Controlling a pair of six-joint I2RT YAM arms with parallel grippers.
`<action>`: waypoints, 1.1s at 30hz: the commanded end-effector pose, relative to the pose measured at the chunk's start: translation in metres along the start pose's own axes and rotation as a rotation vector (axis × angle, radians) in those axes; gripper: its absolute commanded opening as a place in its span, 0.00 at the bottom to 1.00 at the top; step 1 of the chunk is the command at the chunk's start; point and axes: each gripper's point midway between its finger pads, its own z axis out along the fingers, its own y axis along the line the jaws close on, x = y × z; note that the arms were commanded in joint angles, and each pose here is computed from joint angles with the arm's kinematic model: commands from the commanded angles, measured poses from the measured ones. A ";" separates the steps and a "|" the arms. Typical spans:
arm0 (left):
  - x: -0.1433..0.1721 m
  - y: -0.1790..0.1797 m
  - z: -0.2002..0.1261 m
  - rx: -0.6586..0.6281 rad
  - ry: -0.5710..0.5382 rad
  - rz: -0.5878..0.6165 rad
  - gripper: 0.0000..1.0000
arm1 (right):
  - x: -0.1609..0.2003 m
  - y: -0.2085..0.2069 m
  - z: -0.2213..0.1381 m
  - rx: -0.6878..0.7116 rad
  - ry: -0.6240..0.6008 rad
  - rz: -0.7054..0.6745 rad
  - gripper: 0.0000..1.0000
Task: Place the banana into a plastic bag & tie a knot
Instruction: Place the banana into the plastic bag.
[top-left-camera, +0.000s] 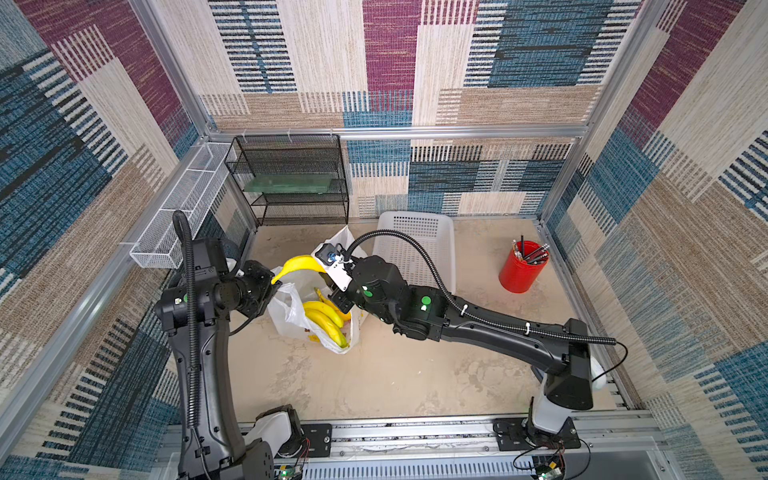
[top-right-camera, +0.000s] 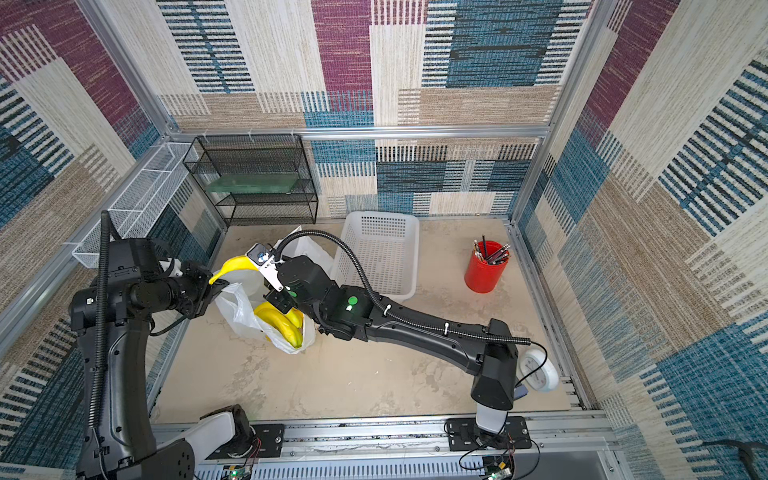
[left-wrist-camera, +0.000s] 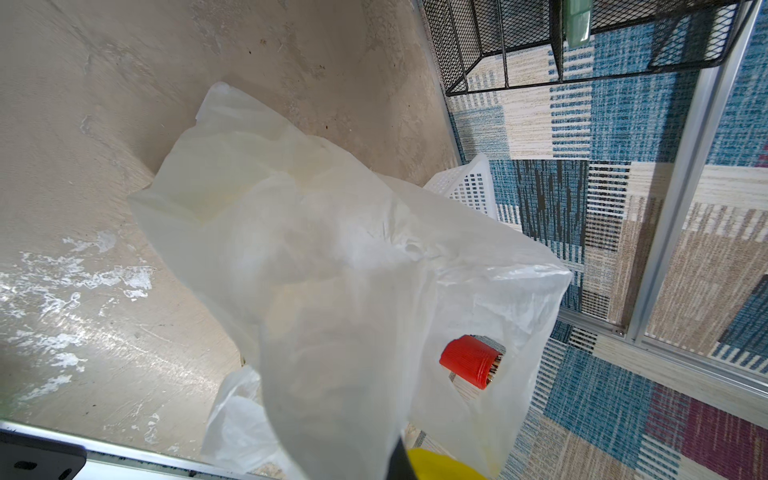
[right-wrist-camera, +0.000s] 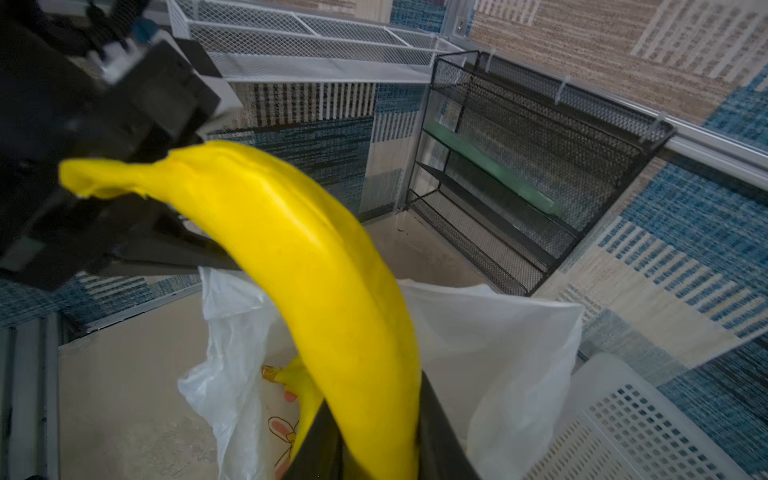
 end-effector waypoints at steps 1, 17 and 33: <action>-0.003 -0.001 0.000 0.007 -0.017 0.035 0.00 | -0.020 0.011 0.001 -0.073 -0.061 0.015 0.21; -0.005 -0.009 -0.003 0.024 -0.017 0.036 0.00 | 0.094 -0.042 0.073 -0.102 0.059 -0.010 0.27; -0.009 -0.020 0.003 0.036 0.015 0.053 0.00 | 0.167 -0.047 0.109 -0.017 0.223 -0.182 0.34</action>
